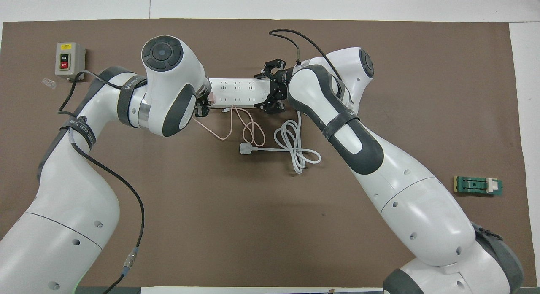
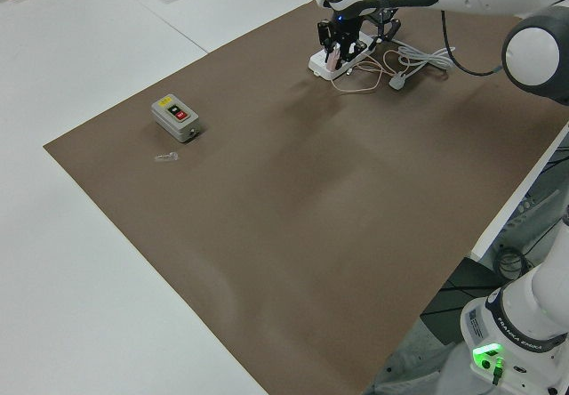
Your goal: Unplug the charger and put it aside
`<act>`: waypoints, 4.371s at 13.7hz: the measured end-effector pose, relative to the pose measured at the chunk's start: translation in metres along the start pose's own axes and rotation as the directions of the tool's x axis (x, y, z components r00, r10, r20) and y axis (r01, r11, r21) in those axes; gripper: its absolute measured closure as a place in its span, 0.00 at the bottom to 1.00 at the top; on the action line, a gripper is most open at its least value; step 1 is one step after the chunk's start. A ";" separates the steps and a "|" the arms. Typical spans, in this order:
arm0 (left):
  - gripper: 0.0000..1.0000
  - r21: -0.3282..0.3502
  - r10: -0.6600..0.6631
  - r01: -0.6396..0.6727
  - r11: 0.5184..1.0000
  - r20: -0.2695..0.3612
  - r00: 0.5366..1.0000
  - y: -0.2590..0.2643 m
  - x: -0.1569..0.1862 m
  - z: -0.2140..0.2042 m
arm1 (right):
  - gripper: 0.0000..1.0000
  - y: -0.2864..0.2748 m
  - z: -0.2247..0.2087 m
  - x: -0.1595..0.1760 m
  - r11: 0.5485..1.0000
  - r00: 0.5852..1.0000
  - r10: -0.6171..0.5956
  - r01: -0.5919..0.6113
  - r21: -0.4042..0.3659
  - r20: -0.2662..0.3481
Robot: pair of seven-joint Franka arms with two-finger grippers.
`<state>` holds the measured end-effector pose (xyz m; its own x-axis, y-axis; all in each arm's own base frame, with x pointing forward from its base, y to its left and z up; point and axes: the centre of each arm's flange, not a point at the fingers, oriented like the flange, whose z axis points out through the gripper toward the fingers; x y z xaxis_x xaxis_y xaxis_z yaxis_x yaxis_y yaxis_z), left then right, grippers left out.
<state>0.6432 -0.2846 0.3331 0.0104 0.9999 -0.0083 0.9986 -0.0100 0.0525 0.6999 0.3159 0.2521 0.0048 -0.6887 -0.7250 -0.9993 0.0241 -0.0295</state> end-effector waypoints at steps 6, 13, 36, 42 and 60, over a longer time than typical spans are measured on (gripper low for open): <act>0.98 0.026 -0.031 0.032 0.999 -0.026 0.999 0.017 0.018 -0.051 | 0.10 0.000 0.000 0.000 1.000 1.000 0.000 0.000 0.000 0.000; 0.98 0.131 0.202 -0.199 0.971 -0.006 0.979 0.011 0.163 -0.144 | 0.04 -0.004 -0.008 0.004 1.000 0.999 0.025 -0.025 -0.001 0.022; 0.00 0.075 0.909 -0.919 0.387 0.136 0.394 -0.052 0.285 -0.187 | 0.00 0.078 -0.521 -0.017 0.209 0.203 -0.975 0.730 -0.651 -0.086; 0.00 0.040 0.975 -0.990 0.134 0.175 0.139 -0.062 0.287 -0.244 | 0.00 0.125 -0.540 -0.025 0.037 0.075 -0.997 0.641 -0.766 0.015; 0.00 0.004 0.982 -0.996 -0.088 0.166 -0.087 -0.090 0.273 -0.287 | 0.00 0.142 -0.513 -0.014 0.061 0.101 -0.995 0.678 -0.732 0.011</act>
<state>0.5412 -0.0079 0.6123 0.9888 -0.0978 -0.1132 -0.0984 -0.9951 -0.0001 0.5391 -0.0429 0.6107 0.9950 -0.0857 -0.0510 -0.0852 -0.9963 0.0107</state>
